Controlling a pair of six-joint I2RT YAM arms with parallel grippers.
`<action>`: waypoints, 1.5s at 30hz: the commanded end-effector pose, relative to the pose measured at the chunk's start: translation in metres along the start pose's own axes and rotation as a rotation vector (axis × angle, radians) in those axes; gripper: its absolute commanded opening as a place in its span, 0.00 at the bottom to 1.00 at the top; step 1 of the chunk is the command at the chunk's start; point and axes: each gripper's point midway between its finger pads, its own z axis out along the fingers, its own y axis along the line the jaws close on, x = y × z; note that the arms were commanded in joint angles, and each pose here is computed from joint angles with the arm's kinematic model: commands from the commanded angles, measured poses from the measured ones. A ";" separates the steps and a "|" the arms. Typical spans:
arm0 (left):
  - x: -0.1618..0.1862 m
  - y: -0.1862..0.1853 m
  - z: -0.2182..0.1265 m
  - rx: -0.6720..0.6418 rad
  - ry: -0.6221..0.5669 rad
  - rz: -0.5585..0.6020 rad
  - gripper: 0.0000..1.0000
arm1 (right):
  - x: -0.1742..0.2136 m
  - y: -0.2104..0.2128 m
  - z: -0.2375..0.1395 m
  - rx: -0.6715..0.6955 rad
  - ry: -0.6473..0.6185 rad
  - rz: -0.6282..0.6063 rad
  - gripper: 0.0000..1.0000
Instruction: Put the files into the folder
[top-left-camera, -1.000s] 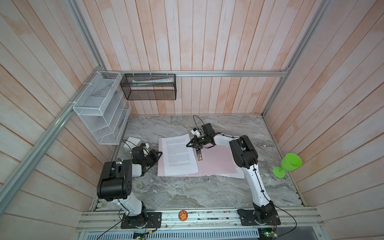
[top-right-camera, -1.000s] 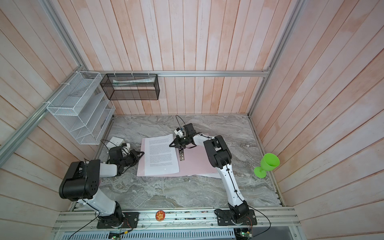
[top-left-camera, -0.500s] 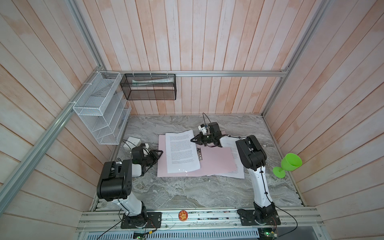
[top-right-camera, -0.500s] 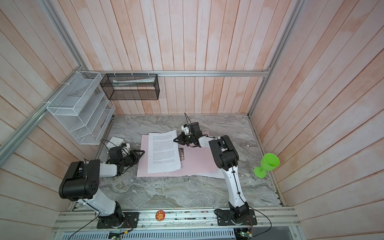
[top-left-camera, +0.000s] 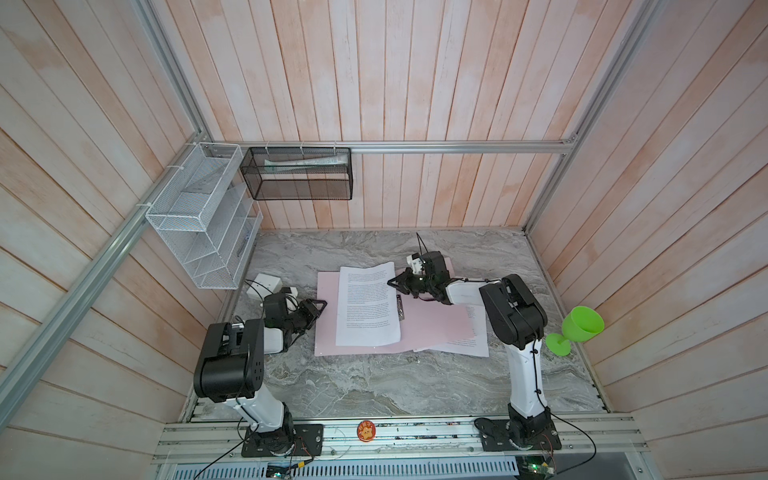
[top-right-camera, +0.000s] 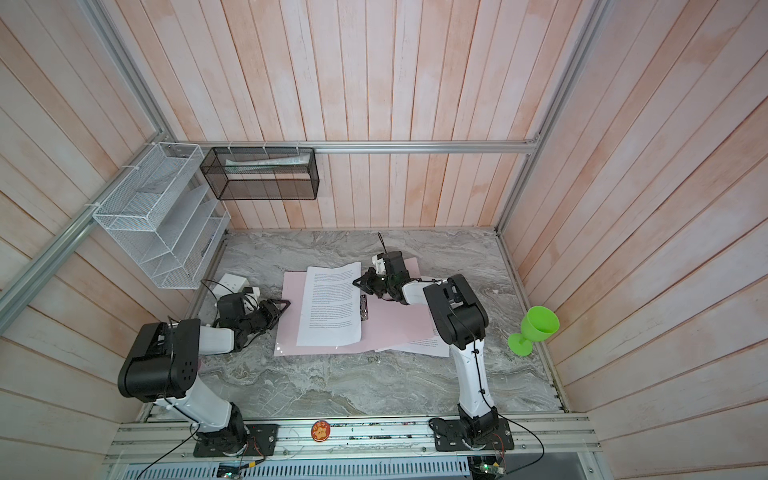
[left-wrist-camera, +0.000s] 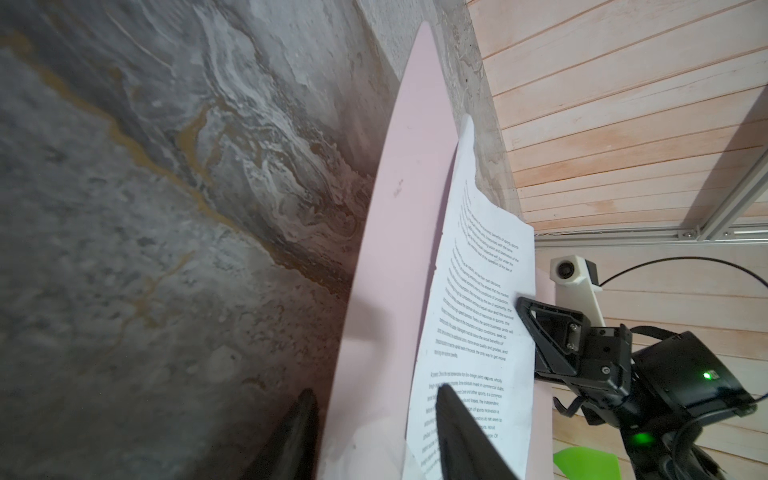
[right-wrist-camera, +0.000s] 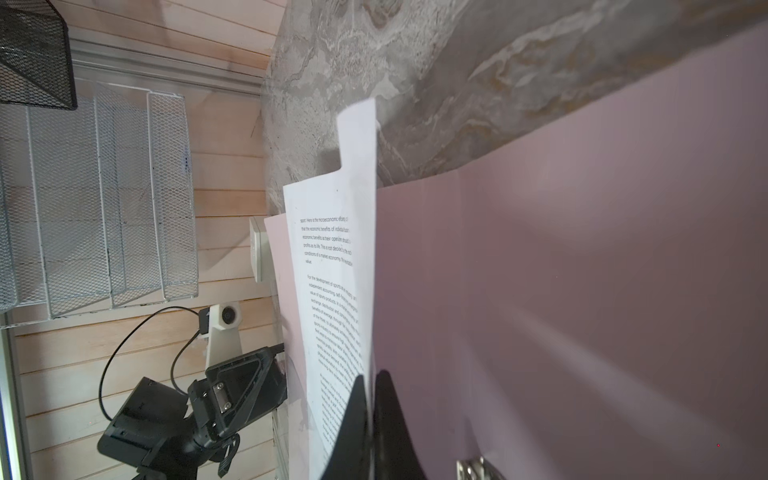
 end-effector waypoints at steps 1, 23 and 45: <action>-0.005 0.000 0.003 -0.002 -0.007 0.008 0.49 | -0.003 0.022 -0.003 -0.027 -0.064 0.002 0.00; -0.005 -0.007 0.007 0.013 -0.012 0.018 0.50 | 0.070 0.011 0.002 0.096 0.126 -0.039 0.28; 0.002 -0.013 0.008 0.013 -0.009 0.034 0.61 | 0.112 0.021 0.007 0.026 0.208 -0.053 0.00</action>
